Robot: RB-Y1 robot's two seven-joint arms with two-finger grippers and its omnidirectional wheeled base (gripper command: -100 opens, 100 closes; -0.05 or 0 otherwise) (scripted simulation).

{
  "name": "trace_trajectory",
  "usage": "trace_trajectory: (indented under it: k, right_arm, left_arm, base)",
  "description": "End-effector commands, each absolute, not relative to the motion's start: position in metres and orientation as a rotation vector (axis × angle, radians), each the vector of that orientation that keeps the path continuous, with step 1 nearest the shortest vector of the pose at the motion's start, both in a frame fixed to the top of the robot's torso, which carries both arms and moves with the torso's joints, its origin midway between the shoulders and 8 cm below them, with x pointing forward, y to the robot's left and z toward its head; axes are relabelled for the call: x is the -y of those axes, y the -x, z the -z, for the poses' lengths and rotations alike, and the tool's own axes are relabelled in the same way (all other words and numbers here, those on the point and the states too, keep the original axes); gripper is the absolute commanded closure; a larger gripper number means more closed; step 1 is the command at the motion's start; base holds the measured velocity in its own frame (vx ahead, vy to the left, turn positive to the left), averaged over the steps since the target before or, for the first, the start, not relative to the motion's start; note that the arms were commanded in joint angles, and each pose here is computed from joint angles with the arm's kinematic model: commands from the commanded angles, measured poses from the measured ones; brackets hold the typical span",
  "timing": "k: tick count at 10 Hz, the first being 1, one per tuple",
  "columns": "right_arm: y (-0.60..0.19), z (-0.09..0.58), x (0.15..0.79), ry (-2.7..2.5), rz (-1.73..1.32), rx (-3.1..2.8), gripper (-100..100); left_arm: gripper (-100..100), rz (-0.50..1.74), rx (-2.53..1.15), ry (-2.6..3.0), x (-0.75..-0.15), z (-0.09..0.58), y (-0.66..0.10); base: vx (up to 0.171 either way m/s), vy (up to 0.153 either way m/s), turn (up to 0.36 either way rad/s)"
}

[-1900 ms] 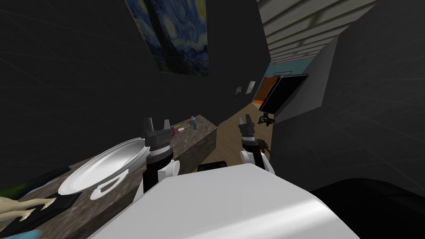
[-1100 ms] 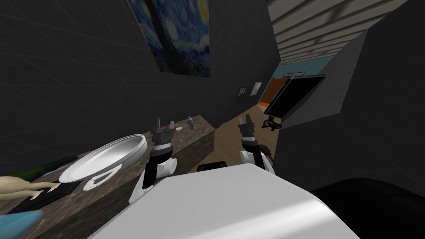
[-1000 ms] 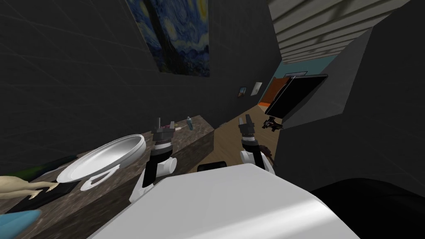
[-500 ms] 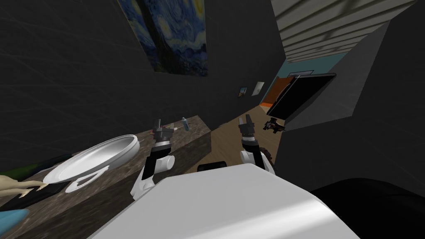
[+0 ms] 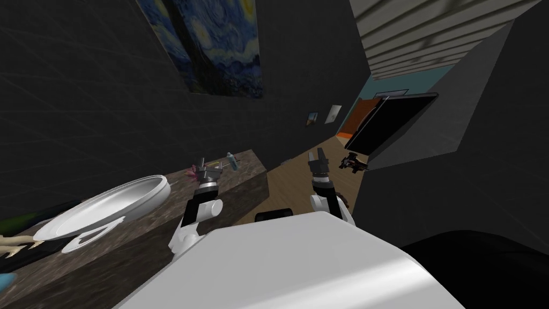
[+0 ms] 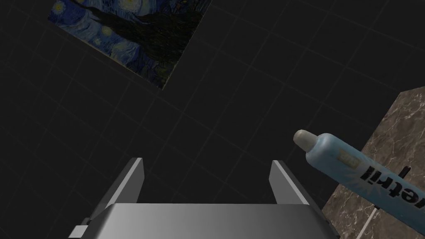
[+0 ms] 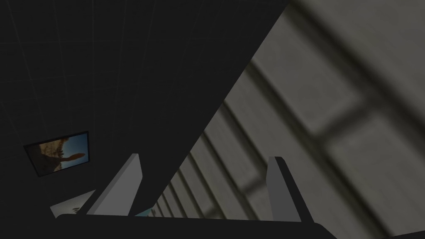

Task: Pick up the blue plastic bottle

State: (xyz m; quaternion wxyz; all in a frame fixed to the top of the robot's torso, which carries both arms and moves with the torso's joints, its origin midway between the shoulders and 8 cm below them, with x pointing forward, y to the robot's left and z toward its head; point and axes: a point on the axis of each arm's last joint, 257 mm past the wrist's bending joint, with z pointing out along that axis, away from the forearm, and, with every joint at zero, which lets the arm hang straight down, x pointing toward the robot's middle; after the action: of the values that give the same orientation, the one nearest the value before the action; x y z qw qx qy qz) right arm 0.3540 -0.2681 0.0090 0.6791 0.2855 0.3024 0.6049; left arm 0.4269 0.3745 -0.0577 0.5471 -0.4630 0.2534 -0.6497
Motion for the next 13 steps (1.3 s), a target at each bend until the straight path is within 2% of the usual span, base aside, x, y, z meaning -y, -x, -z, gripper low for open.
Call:
trace_trajectory:
  k: [1,7,13]
  right_arm:
    - [-0.354,-0.009,0.268,-0.641,-1.359,-0.679,0]
    - [-0.354,-0.009,0.268,-0.641,-1.359,-0.679,0]
    - [-0.354,-0.009,0.268,-0.641,-1.358,-0.679,0]
  left_arm:
    - [-100,1.553,-0.567,1.162,-0.392,0.068,-0.433]
    - [-100,1.624,-0.326,1.464,-0.46,0.122,-0.44]
    - [-100,1.691,-0.009,1.699,-0.505,0.179,-0.428]
  base:
    - [0.01,-0.082,-0.001]
    - [0.029,-0.133,-0.018]
    - [0.061,-0.048,-0.066]
